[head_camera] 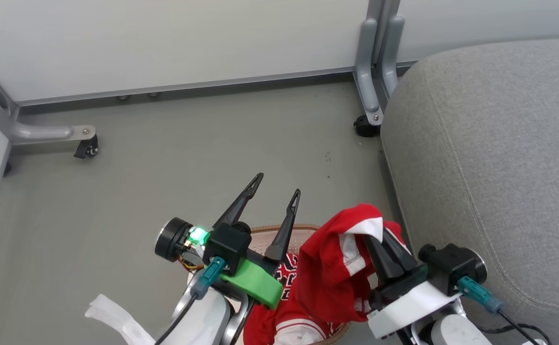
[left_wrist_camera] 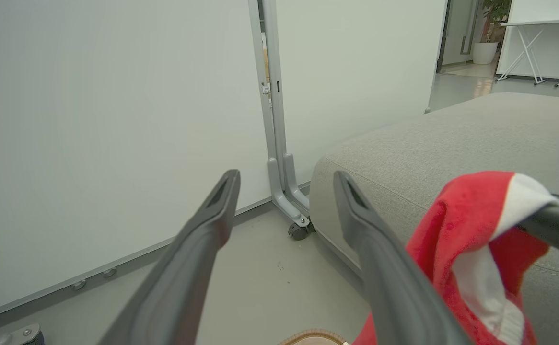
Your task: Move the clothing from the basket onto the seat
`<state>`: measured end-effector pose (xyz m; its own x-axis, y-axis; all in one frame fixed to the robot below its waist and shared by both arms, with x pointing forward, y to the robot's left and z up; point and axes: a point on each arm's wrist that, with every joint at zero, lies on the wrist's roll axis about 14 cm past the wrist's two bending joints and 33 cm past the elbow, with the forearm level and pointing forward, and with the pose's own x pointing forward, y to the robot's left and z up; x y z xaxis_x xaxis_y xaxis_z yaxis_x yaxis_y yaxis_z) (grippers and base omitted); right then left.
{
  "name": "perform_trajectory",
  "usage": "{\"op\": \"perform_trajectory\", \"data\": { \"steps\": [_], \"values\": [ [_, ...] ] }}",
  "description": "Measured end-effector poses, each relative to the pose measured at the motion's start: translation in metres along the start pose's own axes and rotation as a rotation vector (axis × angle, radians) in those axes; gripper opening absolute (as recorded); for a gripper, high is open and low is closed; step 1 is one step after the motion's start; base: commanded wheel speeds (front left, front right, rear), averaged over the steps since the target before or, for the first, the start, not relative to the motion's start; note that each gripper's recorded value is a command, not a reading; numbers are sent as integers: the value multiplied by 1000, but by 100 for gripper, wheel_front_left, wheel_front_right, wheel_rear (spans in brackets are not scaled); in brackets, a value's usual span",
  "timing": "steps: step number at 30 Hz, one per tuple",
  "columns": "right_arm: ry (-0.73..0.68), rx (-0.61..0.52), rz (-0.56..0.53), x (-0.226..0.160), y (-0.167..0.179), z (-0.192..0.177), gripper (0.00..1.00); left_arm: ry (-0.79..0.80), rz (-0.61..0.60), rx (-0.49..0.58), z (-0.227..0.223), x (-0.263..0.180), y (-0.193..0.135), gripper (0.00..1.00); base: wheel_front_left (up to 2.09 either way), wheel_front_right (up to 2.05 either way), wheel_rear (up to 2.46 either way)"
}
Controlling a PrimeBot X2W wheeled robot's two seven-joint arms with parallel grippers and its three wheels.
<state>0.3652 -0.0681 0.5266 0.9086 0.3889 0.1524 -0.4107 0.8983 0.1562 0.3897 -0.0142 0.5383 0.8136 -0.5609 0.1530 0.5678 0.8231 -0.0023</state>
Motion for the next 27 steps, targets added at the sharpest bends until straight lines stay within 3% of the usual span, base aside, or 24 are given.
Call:
{"op": "perform_trajectory", "data": {
  "steps": [12, 27],
  "values": [
    [-52, -38, -144, -10, -49, 20, 0, 24, -74, -69, -18, 9, -8, 100, 0, 0, 0],
    [-84, -97, -379, -51, -108, 40, 0, 72, -242, -129, -51, 22, -36, 100, 0, 0, 0]
  ]
}}
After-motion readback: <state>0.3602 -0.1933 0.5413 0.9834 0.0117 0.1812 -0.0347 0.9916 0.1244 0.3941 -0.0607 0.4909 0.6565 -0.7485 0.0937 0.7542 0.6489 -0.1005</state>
